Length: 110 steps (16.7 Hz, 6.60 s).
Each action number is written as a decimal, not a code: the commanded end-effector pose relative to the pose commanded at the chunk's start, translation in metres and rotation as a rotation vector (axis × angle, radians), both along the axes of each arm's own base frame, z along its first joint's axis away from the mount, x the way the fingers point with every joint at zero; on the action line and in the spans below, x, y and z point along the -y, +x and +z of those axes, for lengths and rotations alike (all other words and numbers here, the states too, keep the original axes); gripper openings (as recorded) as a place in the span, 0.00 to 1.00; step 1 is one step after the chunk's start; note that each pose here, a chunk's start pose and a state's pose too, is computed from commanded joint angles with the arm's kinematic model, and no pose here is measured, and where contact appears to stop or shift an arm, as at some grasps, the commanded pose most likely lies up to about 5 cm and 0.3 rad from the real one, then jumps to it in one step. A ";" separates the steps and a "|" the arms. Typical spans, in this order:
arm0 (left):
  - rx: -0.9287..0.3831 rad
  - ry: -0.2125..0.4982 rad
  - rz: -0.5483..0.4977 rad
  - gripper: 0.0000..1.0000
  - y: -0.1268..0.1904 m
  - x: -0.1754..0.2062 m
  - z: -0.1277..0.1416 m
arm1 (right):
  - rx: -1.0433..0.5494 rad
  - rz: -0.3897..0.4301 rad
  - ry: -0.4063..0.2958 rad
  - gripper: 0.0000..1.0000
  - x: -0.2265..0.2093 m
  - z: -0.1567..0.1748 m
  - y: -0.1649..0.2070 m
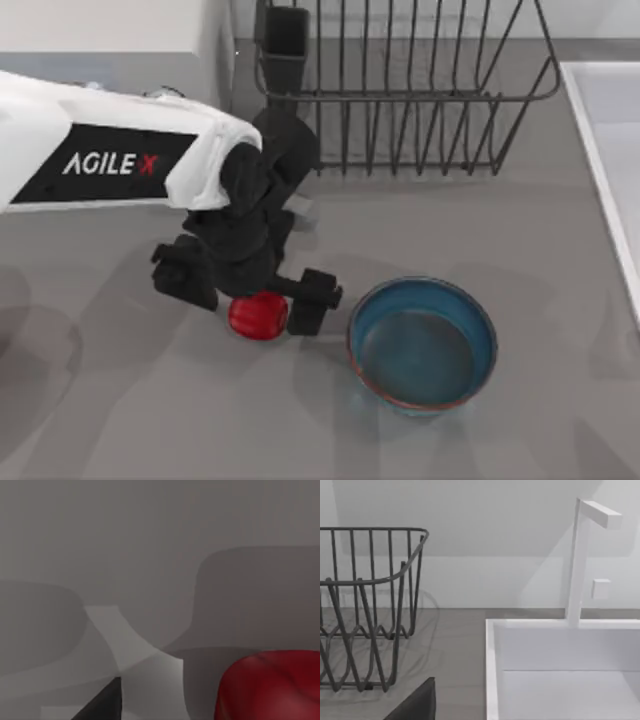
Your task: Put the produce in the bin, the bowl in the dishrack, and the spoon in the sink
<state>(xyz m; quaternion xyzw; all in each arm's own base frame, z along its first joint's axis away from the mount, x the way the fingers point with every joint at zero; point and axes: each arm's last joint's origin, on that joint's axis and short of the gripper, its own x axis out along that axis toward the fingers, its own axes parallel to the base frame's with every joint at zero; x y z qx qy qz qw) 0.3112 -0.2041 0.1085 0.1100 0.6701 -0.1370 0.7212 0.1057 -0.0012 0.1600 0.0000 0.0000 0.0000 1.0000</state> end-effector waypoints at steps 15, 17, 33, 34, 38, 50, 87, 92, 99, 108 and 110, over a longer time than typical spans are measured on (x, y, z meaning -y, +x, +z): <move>0.000 0.000 0.000 0.00 0.000 0.000 0.000 | 0.000 0.000 0.000 1.00 0.000 0.000 0.000; 0.000 0.000 0.000 0.00 0.000 0.000 0.000 | 0.000 0.000 0.000 1.00 0.000 0.000 0.000; 0.016 0.016 -0.006 0.00 0.002 -0.003 0.103 | 0.000 0.000 0.000 1.00 0.000 0.000 0.000; 0.016 0.016 -0.006 0.00 0.002 -0.003 0.103 | 0.000 0.000 0.000 1.00 0.000 0.000 0.000; 0.025 -0.006 -0.054 0.00 0.004 -0.025 0.121 | 0.000 0.000 0.000 1.00 0.000 0.000 0.000; 0.028 -0.018 -0.771 0.00 -0.025 -0.198 0.169 | 0.000 0.000 0.000 1.00 0.000 0.000 0.000; 0.108 0.090 -1.300 0.30 -0.060 -0.305 0.092 | 0.000 0.000 0.000 1.00 0.000 0.000 0.000; 0.108 0.090 -1.300 0.68 -0.060 -0.305 0.092 | 0.000 0.000 0.000 1.00 0.000 0.000 0.000; 0.108 0.090 -1.300 1.00 -0.060 -0.305 0.092 | 0.000 0.000 0.000 1.00 0.000 0.000 0.000; 0.120 0.110 -1.280 1.00 -0.061 -0.303 0.093 | 0.000 0.000 0.000 1.00 0.000 0.000 0.000; 0.152 0.159 -1.228 1.00 -0.066 -0.296 0.098 | 0.000 0.000 0.000 1.00 0.000 0.000 0.000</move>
